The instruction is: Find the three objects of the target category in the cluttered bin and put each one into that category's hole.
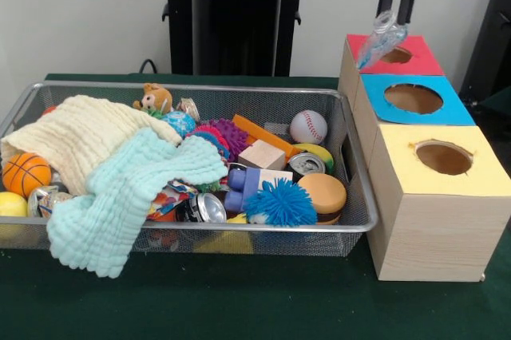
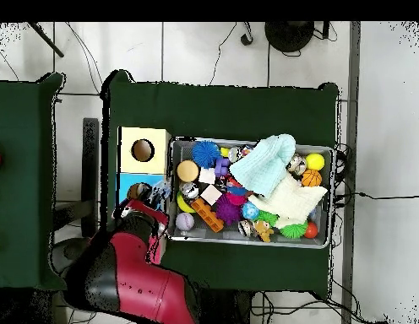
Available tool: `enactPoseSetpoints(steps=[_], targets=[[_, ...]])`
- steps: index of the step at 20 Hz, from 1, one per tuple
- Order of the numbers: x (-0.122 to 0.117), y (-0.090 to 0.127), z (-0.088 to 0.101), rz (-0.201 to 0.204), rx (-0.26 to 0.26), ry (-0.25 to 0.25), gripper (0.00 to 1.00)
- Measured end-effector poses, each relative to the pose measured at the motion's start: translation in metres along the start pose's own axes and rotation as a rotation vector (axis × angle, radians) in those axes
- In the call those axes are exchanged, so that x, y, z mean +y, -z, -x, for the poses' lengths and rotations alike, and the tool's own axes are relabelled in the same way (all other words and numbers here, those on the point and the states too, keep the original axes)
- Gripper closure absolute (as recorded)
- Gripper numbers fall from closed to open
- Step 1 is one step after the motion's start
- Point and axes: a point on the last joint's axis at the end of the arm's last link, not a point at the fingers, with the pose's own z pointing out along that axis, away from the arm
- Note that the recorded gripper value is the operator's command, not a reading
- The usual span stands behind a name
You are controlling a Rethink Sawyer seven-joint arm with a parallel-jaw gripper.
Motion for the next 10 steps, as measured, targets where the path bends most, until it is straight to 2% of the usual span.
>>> enactPoseSetpoints(steps=[10], targets=[[0.026,-0.017,-0.008,0.066,-0.061,0.016,1.0]])
